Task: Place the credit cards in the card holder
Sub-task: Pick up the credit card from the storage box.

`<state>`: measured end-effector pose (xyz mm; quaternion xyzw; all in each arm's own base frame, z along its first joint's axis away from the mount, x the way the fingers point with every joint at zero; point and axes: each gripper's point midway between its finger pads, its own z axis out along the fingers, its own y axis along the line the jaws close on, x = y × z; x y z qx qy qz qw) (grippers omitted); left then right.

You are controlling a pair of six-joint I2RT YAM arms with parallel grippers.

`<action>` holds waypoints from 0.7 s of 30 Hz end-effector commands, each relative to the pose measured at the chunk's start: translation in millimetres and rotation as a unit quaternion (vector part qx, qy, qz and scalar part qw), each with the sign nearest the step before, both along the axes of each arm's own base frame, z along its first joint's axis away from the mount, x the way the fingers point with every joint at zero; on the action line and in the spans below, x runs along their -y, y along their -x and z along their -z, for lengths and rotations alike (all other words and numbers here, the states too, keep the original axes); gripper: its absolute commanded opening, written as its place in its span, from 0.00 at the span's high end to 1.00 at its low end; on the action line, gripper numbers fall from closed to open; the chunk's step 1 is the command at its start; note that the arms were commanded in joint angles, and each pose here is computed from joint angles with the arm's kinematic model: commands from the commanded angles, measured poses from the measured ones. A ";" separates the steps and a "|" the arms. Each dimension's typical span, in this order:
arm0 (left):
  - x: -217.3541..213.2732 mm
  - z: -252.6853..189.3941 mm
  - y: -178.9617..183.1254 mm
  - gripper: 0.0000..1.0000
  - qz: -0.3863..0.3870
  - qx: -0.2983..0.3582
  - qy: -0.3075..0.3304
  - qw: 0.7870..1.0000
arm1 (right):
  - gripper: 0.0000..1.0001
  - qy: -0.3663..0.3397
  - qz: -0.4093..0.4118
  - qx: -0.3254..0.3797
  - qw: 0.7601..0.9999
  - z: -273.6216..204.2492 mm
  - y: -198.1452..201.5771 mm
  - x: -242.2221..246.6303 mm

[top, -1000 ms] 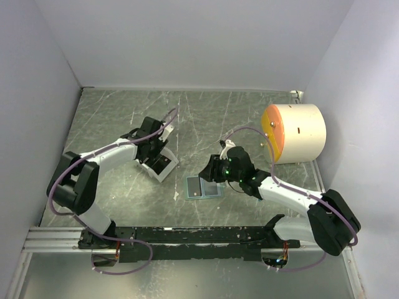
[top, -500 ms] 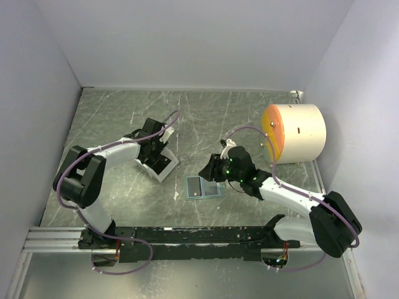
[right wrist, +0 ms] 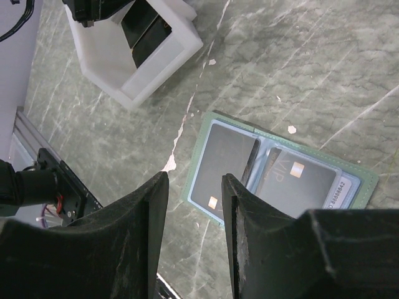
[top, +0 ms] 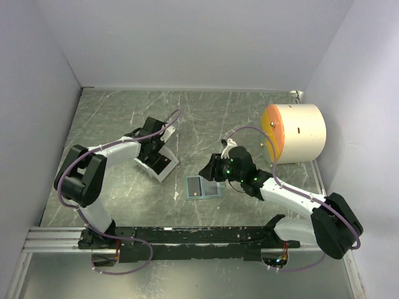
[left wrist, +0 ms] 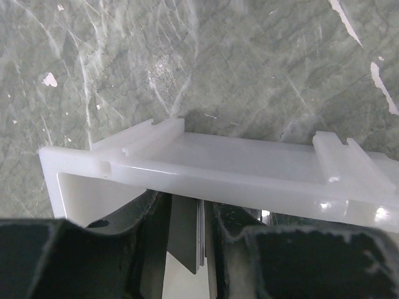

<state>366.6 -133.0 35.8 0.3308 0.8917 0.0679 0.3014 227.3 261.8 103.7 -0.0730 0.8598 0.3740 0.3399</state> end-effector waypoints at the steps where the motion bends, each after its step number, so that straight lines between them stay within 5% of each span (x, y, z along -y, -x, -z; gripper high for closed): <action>1: 7.3 -11.3 -3.3 0.68 0.009 0.000 0.022 1.000 | 0.60 -0.009 0.008 0.012 1.000 -6.0 -1.9 1.2; 21: 20.5 -9.0 10.8 0.68 0.025 -0.049 0.051 0.997 | 0.60 -0.013 0.007 0.009 1.000 -3.7 0.0 0.9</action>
